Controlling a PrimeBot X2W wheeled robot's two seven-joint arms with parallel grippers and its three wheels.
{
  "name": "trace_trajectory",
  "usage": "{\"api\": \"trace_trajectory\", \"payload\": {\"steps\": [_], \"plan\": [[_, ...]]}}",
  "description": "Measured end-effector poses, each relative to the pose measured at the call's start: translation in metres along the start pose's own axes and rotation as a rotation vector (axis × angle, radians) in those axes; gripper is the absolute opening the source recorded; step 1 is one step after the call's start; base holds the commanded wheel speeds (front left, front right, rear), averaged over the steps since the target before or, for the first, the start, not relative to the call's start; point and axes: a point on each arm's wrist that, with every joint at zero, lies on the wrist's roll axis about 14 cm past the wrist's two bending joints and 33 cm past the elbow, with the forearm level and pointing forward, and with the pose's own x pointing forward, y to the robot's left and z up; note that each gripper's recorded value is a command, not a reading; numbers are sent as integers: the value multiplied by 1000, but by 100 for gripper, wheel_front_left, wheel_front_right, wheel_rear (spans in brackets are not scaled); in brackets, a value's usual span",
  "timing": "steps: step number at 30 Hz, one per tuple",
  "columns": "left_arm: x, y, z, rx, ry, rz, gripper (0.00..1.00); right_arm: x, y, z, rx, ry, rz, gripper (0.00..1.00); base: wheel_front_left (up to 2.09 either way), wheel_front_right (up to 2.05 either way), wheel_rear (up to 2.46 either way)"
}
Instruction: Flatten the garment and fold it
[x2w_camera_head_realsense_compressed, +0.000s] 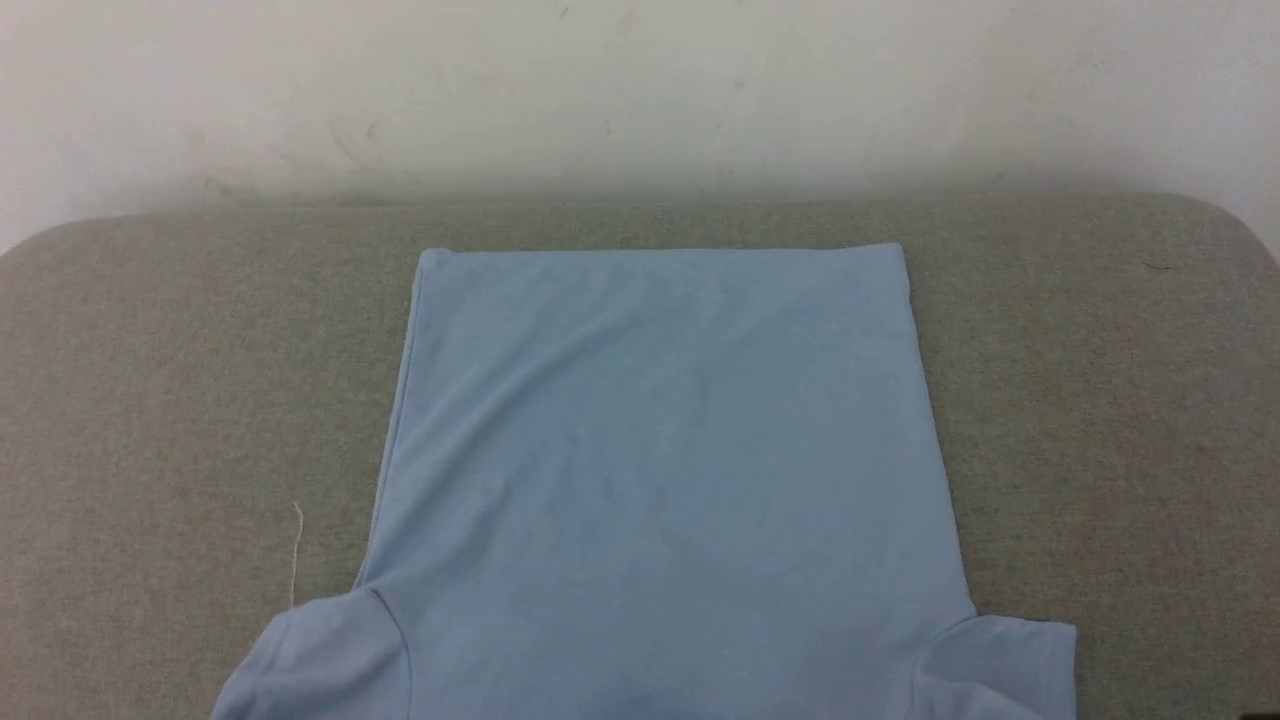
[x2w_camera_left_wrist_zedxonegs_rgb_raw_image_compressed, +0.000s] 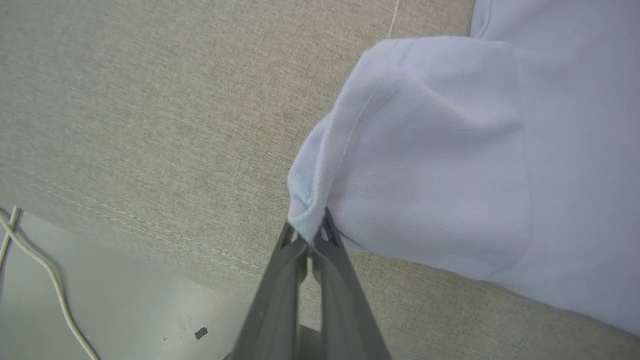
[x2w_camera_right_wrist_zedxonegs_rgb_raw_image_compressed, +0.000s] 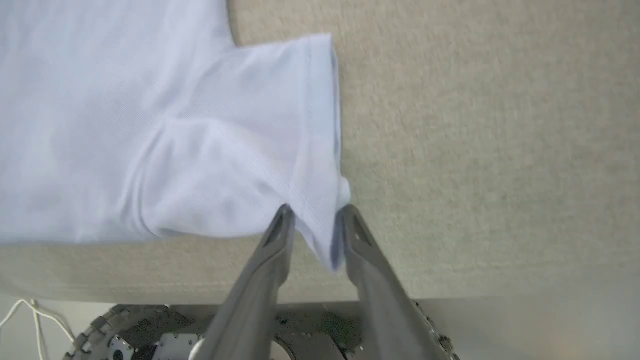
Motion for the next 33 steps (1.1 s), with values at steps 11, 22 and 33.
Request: {"api": "trace_trajectory", "payload": {"steps": [11,22,33], "plan": [[7,-25,32,-51,-119,-65,0,21,21,162,-19,-496,89,100,0,0,0],[18,-58,66,-98,-230,-132,0,141,69,274,-54,-456,150,100,0,0,0],[35,-68,80,-146,-287,-136,0,243,108,269,-170,-31,132,100,0,0,0]]}}
